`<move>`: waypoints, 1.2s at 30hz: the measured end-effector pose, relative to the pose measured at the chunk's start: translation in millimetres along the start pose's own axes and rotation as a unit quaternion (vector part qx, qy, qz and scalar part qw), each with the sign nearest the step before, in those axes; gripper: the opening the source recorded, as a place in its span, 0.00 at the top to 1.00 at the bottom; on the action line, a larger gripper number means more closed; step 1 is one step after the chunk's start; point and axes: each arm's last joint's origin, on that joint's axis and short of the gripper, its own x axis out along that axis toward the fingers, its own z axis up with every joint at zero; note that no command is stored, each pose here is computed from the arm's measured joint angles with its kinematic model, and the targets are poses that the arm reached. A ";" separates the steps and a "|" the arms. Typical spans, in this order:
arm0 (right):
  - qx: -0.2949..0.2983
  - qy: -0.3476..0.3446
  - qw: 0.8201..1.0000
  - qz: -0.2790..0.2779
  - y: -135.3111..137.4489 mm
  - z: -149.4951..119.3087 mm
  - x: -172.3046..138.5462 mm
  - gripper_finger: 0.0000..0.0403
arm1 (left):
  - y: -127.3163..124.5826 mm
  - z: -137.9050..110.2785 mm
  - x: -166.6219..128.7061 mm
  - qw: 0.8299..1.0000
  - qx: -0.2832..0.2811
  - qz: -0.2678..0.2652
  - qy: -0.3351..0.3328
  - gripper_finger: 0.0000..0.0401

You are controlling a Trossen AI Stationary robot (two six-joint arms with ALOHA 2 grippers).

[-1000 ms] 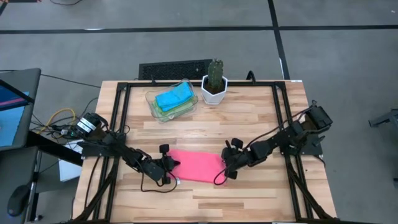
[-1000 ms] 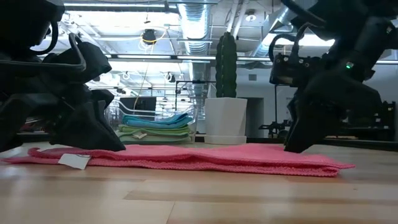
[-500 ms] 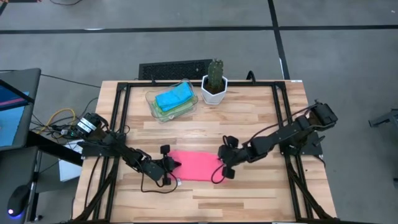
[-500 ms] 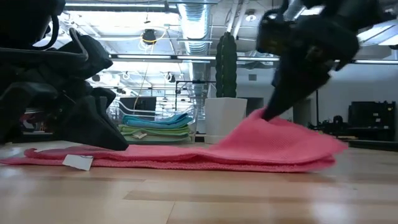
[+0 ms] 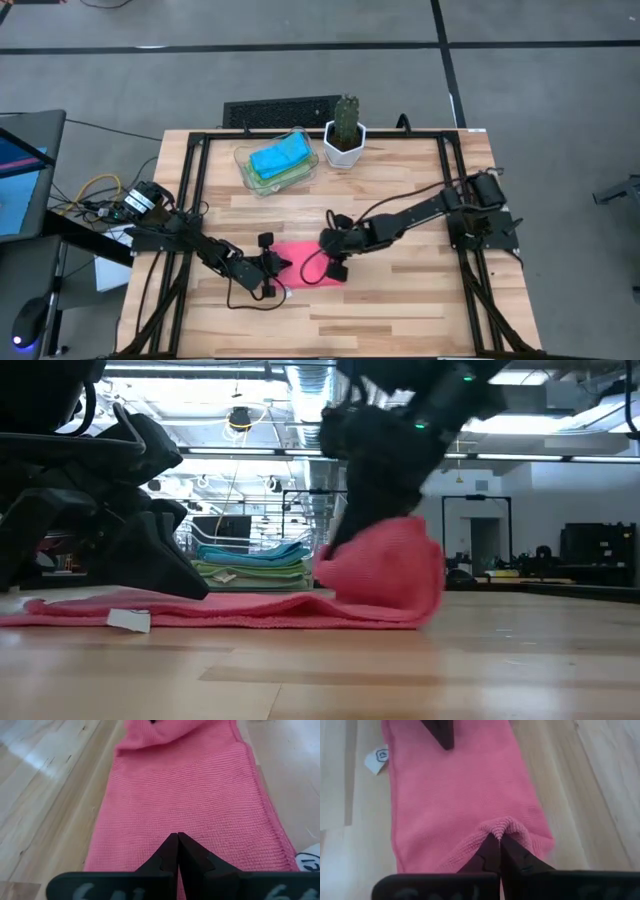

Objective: Fold microfiber towels
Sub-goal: Fold the pink microfiber towel

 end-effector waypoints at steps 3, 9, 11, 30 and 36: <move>0.000 -0.007 1.000 0.003 -0.3 12.9 8.8 0.95 | 0.0 0.1 0.0 1.000 0.000 0.000 0.000 1.00; 0.001 -0.023 1.000 0.001 -3.1 32.4 9.6 0.94 | -0.2 0.7 0.0 1.000 -0.002 -0.001 -0.003 1.00; 0.001 -0.034 0.999 0.002 -4.2 39.1 7.7 0.95 | -0.2 0.7 0.0 1.000 -0.002 -0.001 -0.003 1.00; 0.008 -0.061 0.998 0.020 -8.1 44.6 36.9 0.92 | -1.6 2.0 0.3 1.000 -0.003 -0.008 -0.010 1.00; -0.008 -0.061 0.998 0.028 -9.7 45.2 37.0 0.90 | -2.0 2.4 0.3 1.000 -0.003 -0.013 -0.011 1.00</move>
